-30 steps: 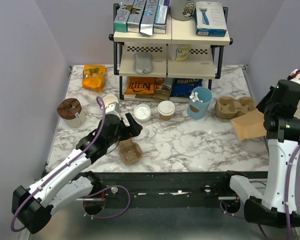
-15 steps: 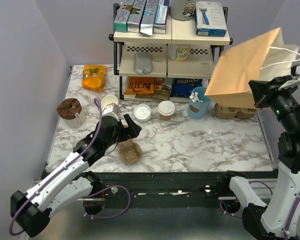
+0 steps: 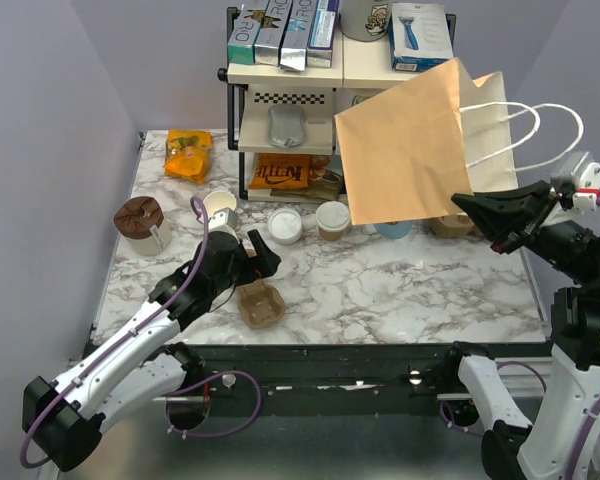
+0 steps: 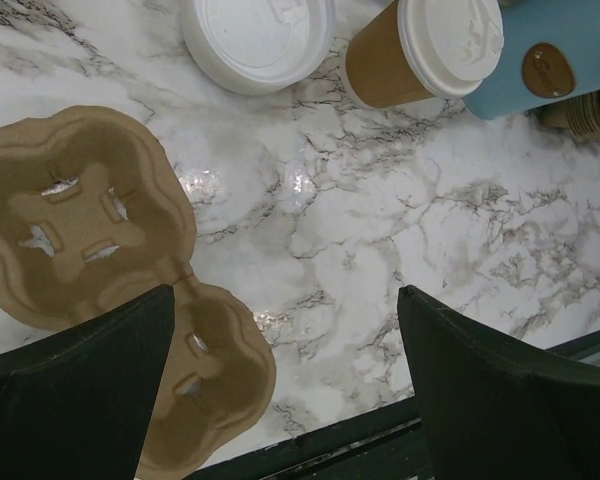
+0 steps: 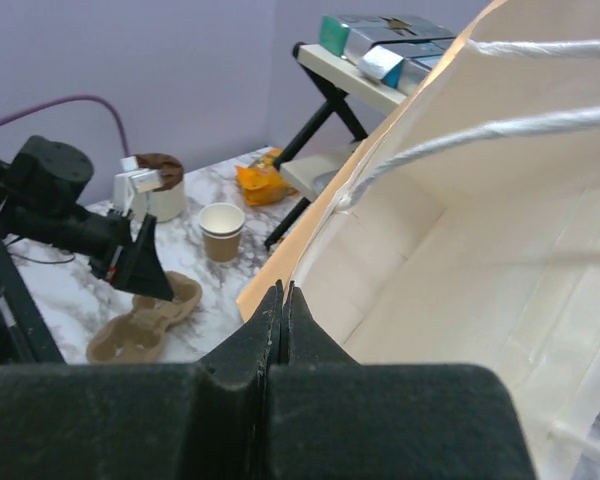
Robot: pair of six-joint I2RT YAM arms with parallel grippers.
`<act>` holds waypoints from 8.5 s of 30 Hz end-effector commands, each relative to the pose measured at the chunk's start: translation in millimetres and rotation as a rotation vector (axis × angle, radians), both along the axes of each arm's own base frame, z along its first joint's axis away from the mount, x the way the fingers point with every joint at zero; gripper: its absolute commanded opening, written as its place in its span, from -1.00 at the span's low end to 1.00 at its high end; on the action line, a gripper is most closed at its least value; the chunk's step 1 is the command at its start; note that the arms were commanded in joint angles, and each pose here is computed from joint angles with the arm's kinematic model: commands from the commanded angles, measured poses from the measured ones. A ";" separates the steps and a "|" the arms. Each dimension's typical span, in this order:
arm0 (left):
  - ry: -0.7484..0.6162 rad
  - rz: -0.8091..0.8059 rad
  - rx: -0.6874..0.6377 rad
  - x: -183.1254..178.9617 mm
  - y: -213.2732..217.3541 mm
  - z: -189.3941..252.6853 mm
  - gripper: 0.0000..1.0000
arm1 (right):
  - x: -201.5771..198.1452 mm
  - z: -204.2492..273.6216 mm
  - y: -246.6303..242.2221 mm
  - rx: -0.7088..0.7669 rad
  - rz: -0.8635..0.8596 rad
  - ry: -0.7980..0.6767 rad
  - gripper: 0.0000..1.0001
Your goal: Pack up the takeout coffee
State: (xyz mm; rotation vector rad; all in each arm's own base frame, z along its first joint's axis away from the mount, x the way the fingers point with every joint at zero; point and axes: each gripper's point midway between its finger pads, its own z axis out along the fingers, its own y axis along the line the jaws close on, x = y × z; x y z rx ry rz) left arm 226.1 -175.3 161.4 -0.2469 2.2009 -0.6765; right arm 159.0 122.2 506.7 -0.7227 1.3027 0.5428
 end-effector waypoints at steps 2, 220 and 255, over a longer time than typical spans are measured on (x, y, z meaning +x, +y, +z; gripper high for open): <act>-0.004 0.016 0.005 5.3 0.6 3.2 0.98 | 16.6 -18.2 16.6 -0.012 0.133 0.056 -0.99; -0.170 -0.800 0.265 45.3 -162.5 86.6 0.77 | 2.3 -51.3 82.2 0.393 0.025 0.422 0.02; -0.120 -0.413 0.051 19.6 -110.6 91.0 -0.20 | 29.2 -109.9 161.0 0.396 0.248 0.839 0.00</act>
